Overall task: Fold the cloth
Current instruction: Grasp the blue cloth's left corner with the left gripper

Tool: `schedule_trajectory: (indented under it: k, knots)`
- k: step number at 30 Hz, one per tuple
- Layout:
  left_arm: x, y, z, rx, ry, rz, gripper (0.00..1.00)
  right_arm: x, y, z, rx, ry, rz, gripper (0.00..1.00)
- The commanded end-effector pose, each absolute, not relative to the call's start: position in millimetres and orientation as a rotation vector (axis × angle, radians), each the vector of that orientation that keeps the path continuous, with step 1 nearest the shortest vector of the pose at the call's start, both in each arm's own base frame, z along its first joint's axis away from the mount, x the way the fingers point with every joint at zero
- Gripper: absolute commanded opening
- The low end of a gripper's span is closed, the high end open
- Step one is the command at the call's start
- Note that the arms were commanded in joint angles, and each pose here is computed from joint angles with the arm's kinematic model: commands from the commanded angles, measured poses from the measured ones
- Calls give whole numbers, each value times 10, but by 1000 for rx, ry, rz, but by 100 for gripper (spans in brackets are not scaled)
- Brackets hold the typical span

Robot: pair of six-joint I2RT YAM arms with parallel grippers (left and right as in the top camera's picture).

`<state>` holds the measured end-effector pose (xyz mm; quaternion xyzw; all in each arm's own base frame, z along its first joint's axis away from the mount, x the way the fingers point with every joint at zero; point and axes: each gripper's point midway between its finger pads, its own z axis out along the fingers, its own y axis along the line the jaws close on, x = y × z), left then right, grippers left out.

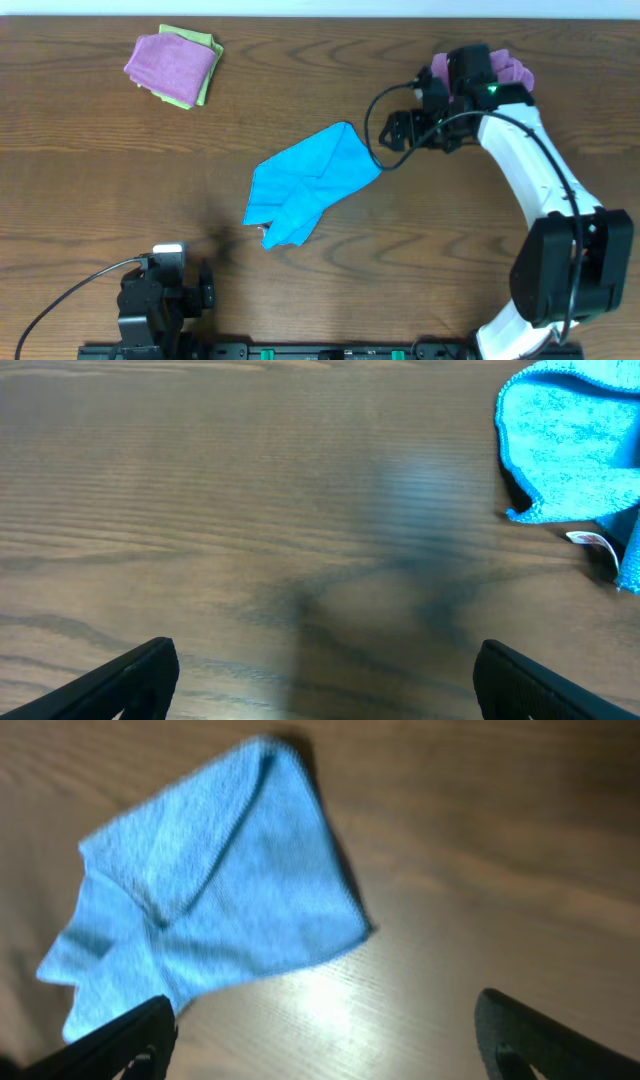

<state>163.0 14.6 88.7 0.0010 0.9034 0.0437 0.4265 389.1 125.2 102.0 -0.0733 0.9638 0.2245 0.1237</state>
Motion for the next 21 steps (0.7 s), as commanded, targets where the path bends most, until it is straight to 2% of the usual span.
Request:
schedule_trajectory:
  k: [1, 9, 14, 21]
  knots:
    - [1620, 180, 833, 24, 2270, 148, 95, 3750, 1393, 932, -185, 2823, 786, 91]
    - [1813, -130, 1104, 55, 2132, -85, 95, 3587, 1472, 680, -111, 2848, 887, 89]
    - [1914, -448, 1368, -10, 2058, -388, 95, 3599, 1468, 573, -86, 2834, 883, 88]
    - [1974, -628, 1553, -39, 2197, -558, 95, 3639, 1426, 418, -42, 2862, 842, 87]
